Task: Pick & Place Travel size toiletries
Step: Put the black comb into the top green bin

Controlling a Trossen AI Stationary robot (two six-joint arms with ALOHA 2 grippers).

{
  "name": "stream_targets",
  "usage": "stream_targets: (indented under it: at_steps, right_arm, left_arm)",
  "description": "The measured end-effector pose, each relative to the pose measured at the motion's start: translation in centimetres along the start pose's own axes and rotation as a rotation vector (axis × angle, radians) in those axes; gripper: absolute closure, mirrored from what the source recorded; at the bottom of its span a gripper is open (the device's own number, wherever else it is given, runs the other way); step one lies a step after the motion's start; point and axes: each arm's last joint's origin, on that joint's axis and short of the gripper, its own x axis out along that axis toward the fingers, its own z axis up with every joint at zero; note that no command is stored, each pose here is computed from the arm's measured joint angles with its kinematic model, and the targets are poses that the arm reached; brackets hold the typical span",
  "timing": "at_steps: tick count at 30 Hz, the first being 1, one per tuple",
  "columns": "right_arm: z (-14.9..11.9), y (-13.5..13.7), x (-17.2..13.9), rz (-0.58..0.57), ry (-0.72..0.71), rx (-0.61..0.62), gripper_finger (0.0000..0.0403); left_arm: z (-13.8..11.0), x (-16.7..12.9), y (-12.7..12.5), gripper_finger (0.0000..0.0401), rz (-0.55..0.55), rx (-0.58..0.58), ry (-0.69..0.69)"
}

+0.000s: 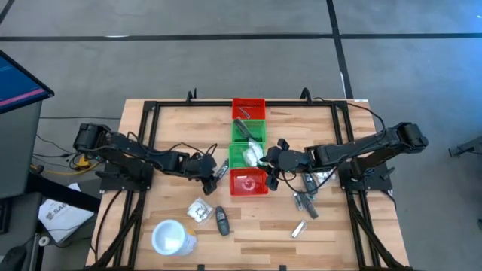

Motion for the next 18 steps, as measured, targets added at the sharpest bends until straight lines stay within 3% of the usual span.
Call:
stream_targets:
  at_steps: [13,18]
  right_arm:
    - [0.0,0.0,0.0,0.000,-0.001,0.001,0.0292]
    - [0.0,0.0,0.0,0.000,-0.001,0.001,0.0292]
  left_arm:
    - [-0.4,-0.1,-0.8,0.0253,-0.026,-0.019,0.000]
    - [-0.9,-0.3,-1.4,0.0231,-0.037,-0.015,0.001]
